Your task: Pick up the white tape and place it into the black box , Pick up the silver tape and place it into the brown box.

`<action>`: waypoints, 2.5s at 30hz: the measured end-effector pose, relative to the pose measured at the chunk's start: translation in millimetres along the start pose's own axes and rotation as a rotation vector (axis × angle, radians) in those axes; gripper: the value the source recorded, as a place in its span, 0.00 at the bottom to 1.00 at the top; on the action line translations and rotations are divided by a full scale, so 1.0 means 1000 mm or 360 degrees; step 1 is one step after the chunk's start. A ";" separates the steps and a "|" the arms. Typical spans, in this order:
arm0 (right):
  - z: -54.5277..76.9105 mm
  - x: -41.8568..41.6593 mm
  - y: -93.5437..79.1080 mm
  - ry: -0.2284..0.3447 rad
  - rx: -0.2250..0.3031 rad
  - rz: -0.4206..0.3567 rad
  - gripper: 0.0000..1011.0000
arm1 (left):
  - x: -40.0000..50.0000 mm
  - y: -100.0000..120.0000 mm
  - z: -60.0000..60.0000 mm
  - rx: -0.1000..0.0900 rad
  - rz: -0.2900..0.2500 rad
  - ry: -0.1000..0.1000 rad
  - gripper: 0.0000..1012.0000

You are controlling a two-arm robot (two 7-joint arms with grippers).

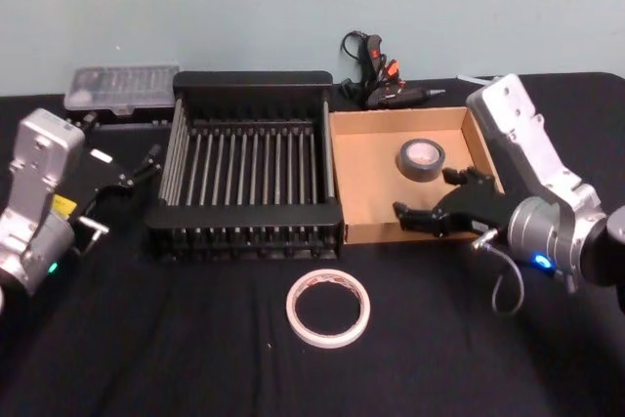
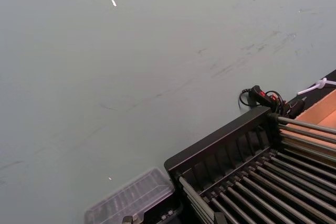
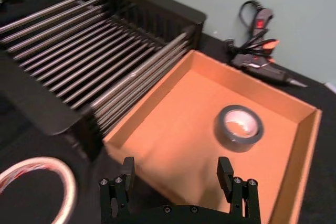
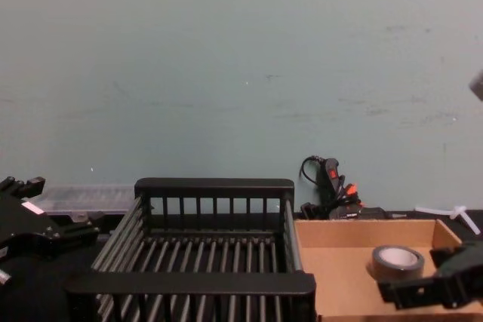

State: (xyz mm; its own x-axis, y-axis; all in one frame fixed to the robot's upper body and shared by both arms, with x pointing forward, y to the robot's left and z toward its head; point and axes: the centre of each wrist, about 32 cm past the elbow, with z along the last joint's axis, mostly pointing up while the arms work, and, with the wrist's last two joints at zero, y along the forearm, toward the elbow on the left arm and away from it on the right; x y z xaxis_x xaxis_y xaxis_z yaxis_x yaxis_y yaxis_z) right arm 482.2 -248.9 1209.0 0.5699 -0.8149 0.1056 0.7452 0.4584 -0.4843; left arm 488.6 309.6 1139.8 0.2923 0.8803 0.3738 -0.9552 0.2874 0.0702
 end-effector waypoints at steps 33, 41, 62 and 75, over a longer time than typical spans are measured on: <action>-0.008 -0.0525 0.007 -0.0112 -0.0195 0.0323 0.99 | 0.0000 0.000 0.000 0.0000 0.0000 0.0000 0.99; -0.006 -0.0579 0.014 -0.0141 -0.0232 0.0329 0.99 | 0.0000 0.000 0.000 0.0000 0.0000 0.0000 0.99; -0.006 -0.0622 0.027 -0.0123 -0.0286 0.0347 0.99 | 0.0000 0.000 0.000 0.0000 0.0000 0.0000 0.99; -0.008 -0.0622 0.029 -0.0108 -0.0297 0.0354 0.99 | 0.0000 0.000 0.000 0.0000 0.0000 0.0000 0.99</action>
State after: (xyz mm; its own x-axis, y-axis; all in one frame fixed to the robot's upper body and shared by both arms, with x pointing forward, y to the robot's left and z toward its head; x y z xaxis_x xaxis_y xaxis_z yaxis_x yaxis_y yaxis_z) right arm 465.5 -187.8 1181.6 0.7386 -0.6733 0.0334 0.5264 0.5451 -0.6525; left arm 488.6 309.7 1139.8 0.2923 0.8803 0.3737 -0.9552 0.2874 0.0702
